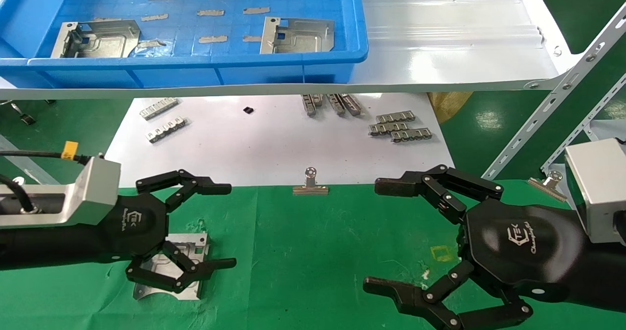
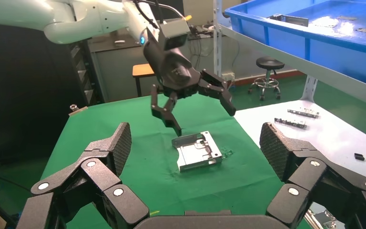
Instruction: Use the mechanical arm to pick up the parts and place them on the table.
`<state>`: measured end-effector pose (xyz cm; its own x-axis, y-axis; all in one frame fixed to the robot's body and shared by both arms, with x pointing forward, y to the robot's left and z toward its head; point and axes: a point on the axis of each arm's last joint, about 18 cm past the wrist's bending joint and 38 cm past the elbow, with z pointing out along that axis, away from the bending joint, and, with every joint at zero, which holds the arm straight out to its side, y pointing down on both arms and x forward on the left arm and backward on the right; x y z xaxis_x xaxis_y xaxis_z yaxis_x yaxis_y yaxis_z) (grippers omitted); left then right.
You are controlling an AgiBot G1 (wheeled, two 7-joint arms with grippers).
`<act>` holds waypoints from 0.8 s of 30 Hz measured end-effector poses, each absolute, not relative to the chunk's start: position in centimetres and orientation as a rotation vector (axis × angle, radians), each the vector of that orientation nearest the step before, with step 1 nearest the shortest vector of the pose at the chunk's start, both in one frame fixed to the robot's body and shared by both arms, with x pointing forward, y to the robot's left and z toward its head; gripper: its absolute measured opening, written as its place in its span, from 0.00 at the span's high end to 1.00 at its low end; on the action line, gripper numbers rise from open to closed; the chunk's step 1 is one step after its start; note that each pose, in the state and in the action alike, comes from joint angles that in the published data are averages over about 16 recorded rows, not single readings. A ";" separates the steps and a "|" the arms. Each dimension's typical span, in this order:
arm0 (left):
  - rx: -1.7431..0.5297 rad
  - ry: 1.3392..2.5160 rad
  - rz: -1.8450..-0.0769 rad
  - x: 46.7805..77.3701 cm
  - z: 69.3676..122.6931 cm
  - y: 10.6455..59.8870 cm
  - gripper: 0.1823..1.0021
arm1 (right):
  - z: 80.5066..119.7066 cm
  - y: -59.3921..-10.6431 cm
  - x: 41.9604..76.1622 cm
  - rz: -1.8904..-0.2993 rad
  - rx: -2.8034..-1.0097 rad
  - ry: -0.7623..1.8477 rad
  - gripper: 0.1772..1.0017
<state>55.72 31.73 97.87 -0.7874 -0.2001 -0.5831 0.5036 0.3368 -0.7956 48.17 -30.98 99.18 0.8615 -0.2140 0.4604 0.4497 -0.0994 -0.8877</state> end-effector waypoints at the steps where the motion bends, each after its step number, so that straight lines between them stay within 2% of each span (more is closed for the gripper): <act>1: 0.264 1.993 -1.512 55.4 97.9 31.6 0.00 | 99.2 -31.0 48.2 -0.563 -1.576 -0.190 0.00; 24: 0.279 1.924 -1.783 48.0 99.1 30.1 0.00 | 99.2 -31.0 48.2 -0.563 -1.576 -0.190 0.00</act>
